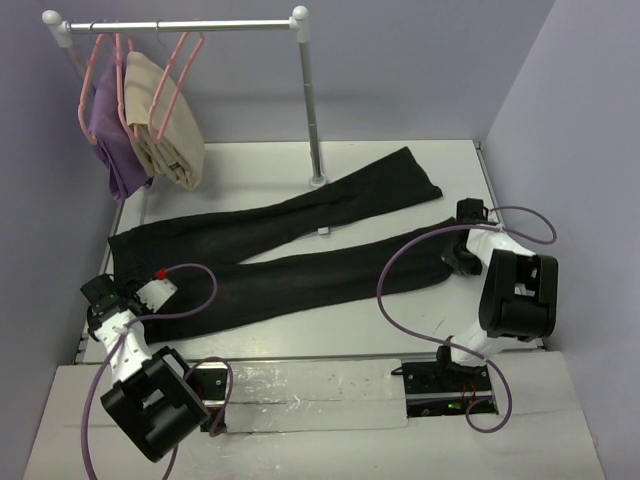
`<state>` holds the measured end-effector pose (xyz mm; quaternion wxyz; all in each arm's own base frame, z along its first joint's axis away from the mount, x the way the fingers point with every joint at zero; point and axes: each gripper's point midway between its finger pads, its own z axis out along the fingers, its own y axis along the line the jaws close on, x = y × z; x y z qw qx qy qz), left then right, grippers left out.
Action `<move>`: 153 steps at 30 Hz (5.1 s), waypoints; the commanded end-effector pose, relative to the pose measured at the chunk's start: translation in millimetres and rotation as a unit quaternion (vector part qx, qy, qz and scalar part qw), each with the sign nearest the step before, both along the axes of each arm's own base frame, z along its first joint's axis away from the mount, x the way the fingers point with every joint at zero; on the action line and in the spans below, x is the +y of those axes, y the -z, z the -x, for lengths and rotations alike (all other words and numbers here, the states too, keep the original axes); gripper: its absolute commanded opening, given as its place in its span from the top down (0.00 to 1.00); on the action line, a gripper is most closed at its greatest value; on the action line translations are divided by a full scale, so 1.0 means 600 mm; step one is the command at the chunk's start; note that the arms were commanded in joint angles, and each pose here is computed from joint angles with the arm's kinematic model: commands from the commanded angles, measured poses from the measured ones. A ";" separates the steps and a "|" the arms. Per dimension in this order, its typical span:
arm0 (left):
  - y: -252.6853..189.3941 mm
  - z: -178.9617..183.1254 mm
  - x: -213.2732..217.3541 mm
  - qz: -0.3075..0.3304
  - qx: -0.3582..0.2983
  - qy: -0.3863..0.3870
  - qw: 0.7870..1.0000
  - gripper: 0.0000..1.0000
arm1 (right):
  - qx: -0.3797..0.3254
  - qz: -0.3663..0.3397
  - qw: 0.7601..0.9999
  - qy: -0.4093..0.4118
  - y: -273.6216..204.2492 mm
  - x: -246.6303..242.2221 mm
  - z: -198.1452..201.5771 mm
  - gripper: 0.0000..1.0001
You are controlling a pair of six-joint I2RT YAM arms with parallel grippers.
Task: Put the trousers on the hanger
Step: Flatten out the trousers at the center of the board, then fold the trousers at the center of the board.
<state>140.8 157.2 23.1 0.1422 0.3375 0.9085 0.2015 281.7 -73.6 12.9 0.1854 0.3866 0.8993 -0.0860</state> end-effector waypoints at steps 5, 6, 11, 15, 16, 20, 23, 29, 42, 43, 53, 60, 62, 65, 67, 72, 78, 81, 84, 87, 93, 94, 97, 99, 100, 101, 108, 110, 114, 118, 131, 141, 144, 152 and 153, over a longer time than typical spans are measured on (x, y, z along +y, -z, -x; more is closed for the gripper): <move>-0.004 -0.019 0.021 0.034 -0.014 0.013 0.999 0.40 | 0.001 -0.075 0.996 0.046 -0.040 0.026 0.079 1.00; -0.004 -0.009 0.031 0.030 -0.008 0.012 0.999 0.40 | 0.000 -0.072 0.996 0.053 -0.043 0.023 0.086 1.00; -0.001 0.022 0.052 0.027 0.004 0.018 0.999 0.40 | 0.005 -0.049 0.997 0.060 -0.058 0.015 0.111 0.33; -0.004 0.022 0.044 0.048 -0.003 0.024 0.999 0.39 | -0.019 -0.020 0.997 0.072 -0.102 -0.004 0.095 0.13; -0.007 0.019 0.041 0.051 -0.007 0.027 0.998 0.39 | -0.021 0.015 0.997 0.078 -0.118 -0.021 0.096 0.13; -0.057 -0.006 0.036 0.055 -0.053 0.033 0.997 0.36 | -0.121 0.064 0.990 0.036 -0.218 -0.007 0.024 0.14; -0.115 -0.029 0.024 0.075 -0.100 0.032 0.992 0.34 | -0.164 0.069 0.984 -0.028 -0.269 0.066 -0.050 0.17; -0.219 -0.082 0.019 0.165 -0.198 -0.051 0.965 0.34 | -0.133 0.014 0.988 -0.077 -0.221 0.147 -0.211 0.20; -0.200 -0.116 0.090 0.213 -0.213 -0.228 0.926 0.33 | -0.034 0.008 0.998 -0.045 -0.062 0.118 -0.364 0.20; -0.182 -0.114 0.088 0.220 -0.204 -0.241 0.923 0.33 | -0.032 0.003 0.999 -0.032 -0.055 0.107 -0.366 0.21; -0.092 -0.109 0.113 0.216 -0.166 -0.297 0.915 0.34 | 0.008 -0.020 0.999 -0.034 0.024 0.101 -0.361 0.70; -0.082 -0.109 0.120 0.212 -0.164 -0.300 0.916 0.34 | -0.002 -0.014 0.999 -0.051 -0.001 0.089 -0.339 1.00; -0.079 -0.108 0.118 0.214 -0.162 -0.298 0.916 0.34 | 0.012 0.003 0.999 -0.052 -0.006 0.065 -0.310 1.00; -0.085 -0.114 0.121 0.216 -0.165 -0.294 0.916 0.34 | 0.019 0.021 0.997 -0.072 -0.017 0.047 -0.257 1.00; -0.092 -0.121 0.122 0.223 -0.170 -0.294 0.914 0.34 | -0.001 0.020 0.997 -0.071 -0.045 0.023 -0.232 1.00; -0.119 -0.164 0.107 0.255 -0.187 -0.280 0.906 0.35 | -0.017 -0.034 0.996 -0.084 -0.037 0.041 -0.218 0.95; -0.166 -0.231 0.079 0.290 -0.227 -0.279 0.887 0.34 | -0.024 -0.001 0.996 -0.089 -0.083 0.029 -0.229 0.37; -0.178 -0.272 0.067 0.284 -0.244 -0.281 0.884 0.34 | -0.058 0.020 0.994 -0.090 -0.132 0.023 -0.252 0.25; -0.184 -0.309 0.075 0.290 -0.273 -0.301 0.866 0.34 | -0.089 0.010 0.991 -0.099 -0.171 0.034 -0.297 0.18; -0.186 -0.336 0.107 0.290 -0.297 -0.339 0.845 0.33 | -0.104 -0.009 0.990 -0.093 -0.178 0.039 -0.357 0.17; -0.180 -0.380 0.126 0.297 -0.305 -0.360 0.830 0.29 | -0.093 -0.031 0.994 -0.045 -0.123 0.022 -0.454 0.17; -0.180 -0.385 0.125 0.297 -0.303 -0.360 0.831 0.25 | -0.102 -0.031 0.994 -0.038 -0.127 0.017 -0.466 0.17; -0.173 -0.402 0.123 0.303 -0.292 -0.359 0.833 0.15 | -0.081 -0.074 0.994 -0.015 -0.069 0.014 -0.464 0.17; -0.159 -0.407 0.122 0.313 -0.282 -0.364 0.831 0.12 | -0.077 -0.095 0.992 -0.016 -0.051 0.025 -0.460 0.17; -0.157 -0.411 0.121 0.316 -0.281 -0.363 0.830 0.11 | -0.069 -0.094 0.993 -0.020 -0.040 0.029 -0.456 0.17; -0.142 -0.413 0.118 0.323 -0.272 -0.367 0.829 0.09 | -0.059 -0.089 0.994 -0.020 -0.027 0.029 -0.452 0.17; -0.080 -0.433 0.095 0.339 -0.231 -0.377 0.831 0.04 | -0.020 -0.072 0.997 -0.020 0.007 0.017 -0.439 0.23; -0.063 -0.435 0.096 0.341 -0.222 -0.385 0.829 0.05 | -0.012 -0.068 0.997 -0.022 0.017 0.016 -0.436 0.31; -0.050 -0.449 0.105 0.342 -0.221 -0.392 0.825 0.11 | 0.000 -0.074 0.997 -0.030 0.032 0.017 -0.428 0.61; -0.042 -0.467 0.080 0.381 -0.209 -0.363 0.824 0.43 | 0.007 -0.063 0.997 -0.043 0.029 0.014 -0.418 0.96; -0.140 -0.425 0.034 0.380 -0.258 -0.224 0.860 1.00 | -0.092 0.004 0.993 -0.074 -0.171 -0.021 -0.399 1.00; -0.276 -0.362 0.039 0.346 -0.328 -0.143 0.867 1.00 | -0.222 0.061 0.973 -0.034 -0.331 -0.059 -0.308 1.00; -0.266 -0.325 0.013 0.350 -0.300 -0.091 0.883 1.00 | -0.254 0.082 0.964 -0.014 -0.362 -0.068 -0.248 1.00; -0.187 -0.211 -0.034 0.315 -0.249 0.021 0.916 1.00 | -0.229 0.068 0.970 0.039 -0.210 -0.053 -0.053 1.00; -0.181 -0.193 -0.035 0.320 -0.240 0.013 0.916 1.00 | -0.238 0.056 0.968 0.047 -0.207 -0.053 -0.037 1.00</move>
